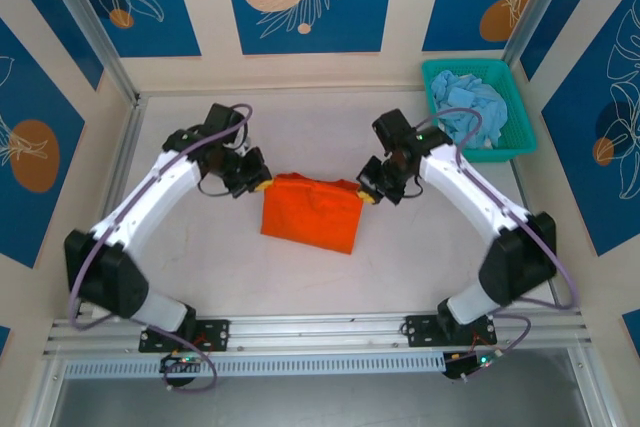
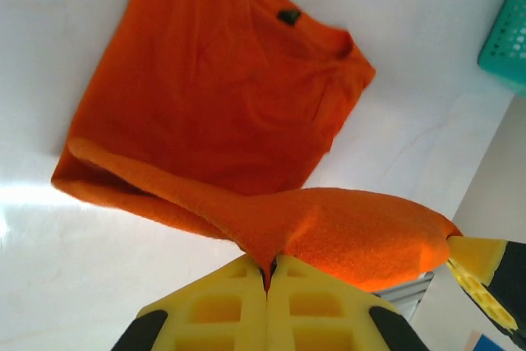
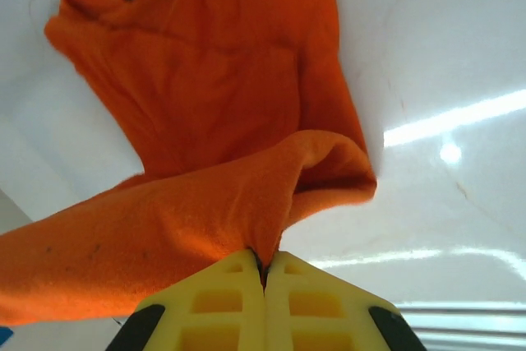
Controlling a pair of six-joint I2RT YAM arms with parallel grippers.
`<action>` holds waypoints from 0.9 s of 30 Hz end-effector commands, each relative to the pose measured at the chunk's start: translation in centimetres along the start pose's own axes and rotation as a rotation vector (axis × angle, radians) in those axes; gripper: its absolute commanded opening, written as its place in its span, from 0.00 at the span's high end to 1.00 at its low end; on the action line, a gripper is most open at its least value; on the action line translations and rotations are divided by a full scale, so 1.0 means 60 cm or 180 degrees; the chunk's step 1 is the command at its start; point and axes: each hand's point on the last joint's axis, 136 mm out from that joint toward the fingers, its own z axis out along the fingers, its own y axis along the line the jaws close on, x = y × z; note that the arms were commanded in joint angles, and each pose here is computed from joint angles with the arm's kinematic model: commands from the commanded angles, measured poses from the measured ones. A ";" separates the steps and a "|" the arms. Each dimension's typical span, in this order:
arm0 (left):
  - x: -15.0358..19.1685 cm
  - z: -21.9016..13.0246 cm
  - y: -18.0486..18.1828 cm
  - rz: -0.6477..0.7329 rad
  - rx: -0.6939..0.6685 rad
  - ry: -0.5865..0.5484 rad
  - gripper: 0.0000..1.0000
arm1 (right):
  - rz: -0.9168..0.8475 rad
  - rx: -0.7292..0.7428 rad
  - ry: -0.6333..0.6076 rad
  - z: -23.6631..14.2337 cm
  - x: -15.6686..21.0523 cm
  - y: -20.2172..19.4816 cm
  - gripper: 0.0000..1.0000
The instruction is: Fold and stack the t-shirts
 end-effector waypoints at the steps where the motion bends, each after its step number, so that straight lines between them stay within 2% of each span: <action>1: -0.066 0.039 -0.015 0.0002 0.0068 0.0037 0.91 | -0.0017 -0.0005 0.0207 0.028 -0.048 0.015 1.00; 3: -0.116 0.074 -0.020 -0.0096 -0.0010 0.0053 0.79 | 0.0143 0.0082 0.0333 0.063 -0.090 0.013 0.98; 4: -0.144 0.093 -0.026 -0.0117 -0.0015 0.0056 0.66 | 0.0239 0.0125 0.0410 0.081 -0.111 0.011 0.94; 7: -0.219 0.134 -0.042 -0.0107 -0.0151 0.0056 0.45 | 0.0491 0.0225 0.0545 0.114 -0.167 0.008 0.70; 9: -0.248 0.139 -0.057 -0.0038 -0.0199 0.0033 0.36 | 0.0602 0.0274 0.0421 0.103 -0.195 0.005 0.56; 11: -0.262 0.116 -0.065 0.0031 -0.0282 -0.0120 0.31 | 0.0538 0.0093 0.0278 0.078 -0.210 0.027 0.37; 12: -0.264 0.103 -0.067 0.0058 -0.0298 -0.0209 0.31 | 0.0464 0.0005 0.0238 0.068 -0.213 0.038 0.35; 15: -0.251 0.071 -0.066 0.0106 -0.0300 -0.0429 0.32 | 0.0265 -0.0073 0.0130 0.041 -0.213 0.049 0.33; 18: -0.202 0.071 -0.061 0.0181 -0.0221 -0.0380 0.33 | 0.0104 -0.0100 0.0104 0.039 -0.182 0.044 0.36; 20: -0.156 0.091 -0.050 0.0309 -0.0212 -0.0176 0.34 | -0.0031 -0.0254 0.0169 0.053 -0.148 0.046 0.44; 23: -0.090 0.129 -0.030 0.0555 -0.0195 0.0180 0.35 | -0.0174 -0.0477 0.0347 0.082 -0.088 0.049 0.46; 27: -0.005 0.176 -0.024 0.0704 0.0029 0.0588 0.39 | -0.0250 -0.0441 0.0557 0.140 -0.001 0.027 0.53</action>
